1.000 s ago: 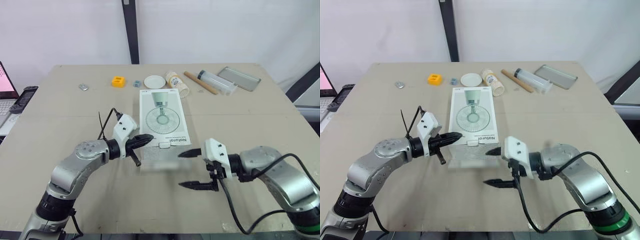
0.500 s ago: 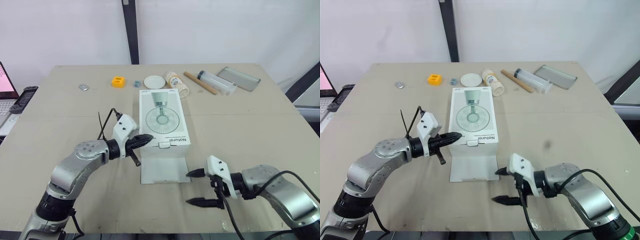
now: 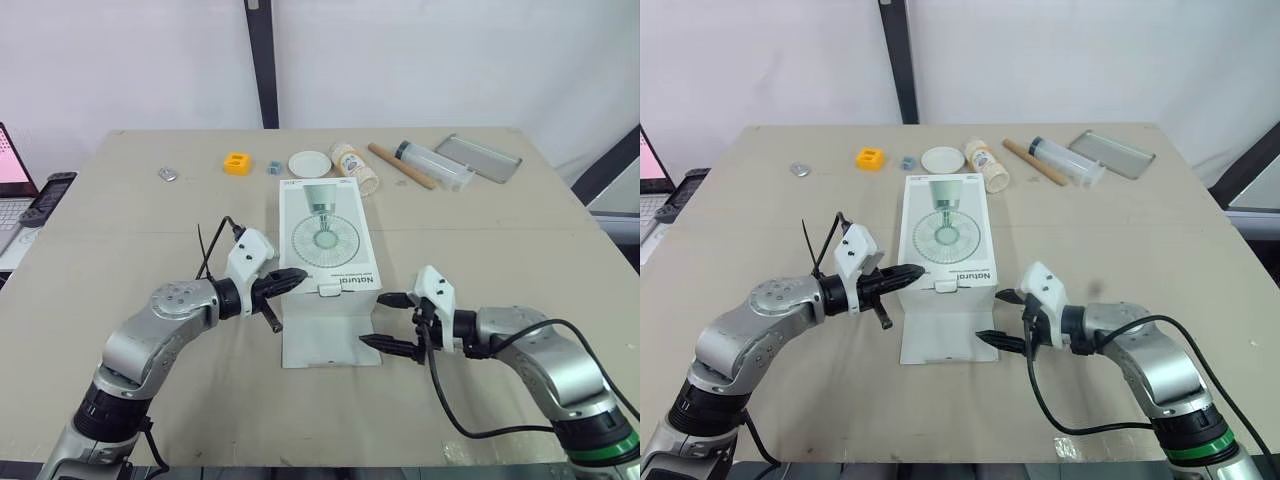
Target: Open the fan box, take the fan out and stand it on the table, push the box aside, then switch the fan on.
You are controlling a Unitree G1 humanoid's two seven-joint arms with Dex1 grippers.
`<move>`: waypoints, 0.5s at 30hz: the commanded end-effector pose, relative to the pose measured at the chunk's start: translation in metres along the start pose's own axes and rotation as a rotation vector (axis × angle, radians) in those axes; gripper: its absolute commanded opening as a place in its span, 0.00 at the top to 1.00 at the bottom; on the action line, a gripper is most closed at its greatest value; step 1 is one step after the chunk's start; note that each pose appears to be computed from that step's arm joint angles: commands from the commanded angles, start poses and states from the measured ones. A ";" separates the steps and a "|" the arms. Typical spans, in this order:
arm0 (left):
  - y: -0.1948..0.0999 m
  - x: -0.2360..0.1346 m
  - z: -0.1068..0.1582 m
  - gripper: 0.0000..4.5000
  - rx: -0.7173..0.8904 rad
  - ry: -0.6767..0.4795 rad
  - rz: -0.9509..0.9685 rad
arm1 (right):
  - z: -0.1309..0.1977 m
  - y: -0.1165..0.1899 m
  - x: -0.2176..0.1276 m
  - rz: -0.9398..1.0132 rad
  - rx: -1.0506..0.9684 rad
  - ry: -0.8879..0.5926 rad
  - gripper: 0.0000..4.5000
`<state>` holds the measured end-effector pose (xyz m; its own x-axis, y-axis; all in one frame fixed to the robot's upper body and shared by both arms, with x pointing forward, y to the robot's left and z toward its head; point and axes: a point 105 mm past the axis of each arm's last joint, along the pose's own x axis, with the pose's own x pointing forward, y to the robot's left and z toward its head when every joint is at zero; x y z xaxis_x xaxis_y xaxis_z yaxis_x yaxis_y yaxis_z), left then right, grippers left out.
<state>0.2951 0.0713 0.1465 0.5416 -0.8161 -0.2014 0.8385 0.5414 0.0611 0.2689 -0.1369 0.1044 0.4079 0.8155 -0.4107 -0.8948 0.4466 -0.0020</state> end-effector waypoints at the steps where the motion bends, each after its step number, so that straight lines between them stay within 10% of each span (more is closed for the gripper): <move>1: 0.000 -0.001 -0.015 0.99 -0.035 0.056 0.007 | 0.020 0.018 0.000 0.100 -0.022 -0.062 0.00; 15: -0.002 0.000 -0.017 0.99 -0.037 0.061 0.003 | 0.013 0.038 -0.010 0.196 0.031 -0.040 0.00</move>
<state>0.2950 0.0727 0.1456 0.5517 -0.8091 -0.2023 0.8319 0.5513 0.0639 0.2373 -0.1265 0.1094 0.2484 0.8869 -0.3895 -0.9368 0.3222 0.1361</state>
